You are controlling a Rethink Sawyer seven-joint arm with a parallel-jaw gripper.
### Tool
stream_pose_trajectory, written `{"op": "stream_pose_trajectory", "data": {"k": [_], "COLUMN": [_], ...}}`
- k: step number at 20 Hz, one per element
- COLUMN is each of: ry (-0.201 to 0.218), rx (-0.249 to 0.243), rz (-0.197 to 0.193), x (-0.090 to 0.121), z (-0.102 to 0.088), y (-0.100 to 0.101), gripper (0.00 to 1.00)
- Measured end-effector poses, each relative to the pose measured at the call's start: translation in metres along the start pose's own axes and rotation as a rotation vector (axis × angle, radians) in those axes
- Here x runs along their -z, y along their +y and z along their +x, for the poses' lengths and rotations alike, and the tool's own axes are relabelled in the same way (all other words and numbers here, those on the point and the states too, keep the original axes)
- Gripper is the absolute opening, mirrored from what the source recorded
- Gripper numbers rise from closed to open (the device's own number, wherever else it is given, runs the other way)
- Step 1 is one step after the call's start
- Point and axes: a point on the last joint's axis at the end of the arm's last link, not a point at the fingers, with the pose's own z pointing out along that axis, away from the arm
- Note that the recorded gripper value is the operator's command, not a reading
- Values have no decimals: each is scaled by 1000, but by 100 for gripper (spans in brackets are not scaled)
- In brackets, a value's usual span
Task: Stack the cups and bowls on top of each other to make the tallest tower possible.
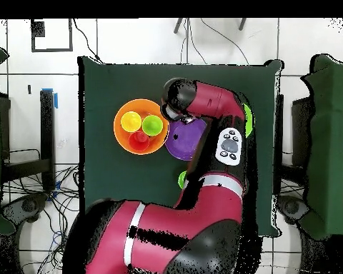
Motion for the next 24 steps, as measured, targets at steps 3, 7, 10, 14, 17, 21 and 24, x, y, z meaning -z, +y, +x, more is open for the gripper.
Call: {"op": "stream_pose_trajectory", "data": {"k": [3,7,10,14,17,21,24], "ry": [9,10,5,-2,-4,-2,1], "rx": [-3,-7,-11,-16,-19,-20,-20], "rz": [-5,-12,-19,-26,-28,-27,-27], "x": [-8,-15,-19,-22,-23,-23,-24], "z": [4,6,4,1,-1,-1,0], "y": [-3,-5,-7,-9,-11,-12,-12], "gripper": [100,100,100,100,100,100,100]}}
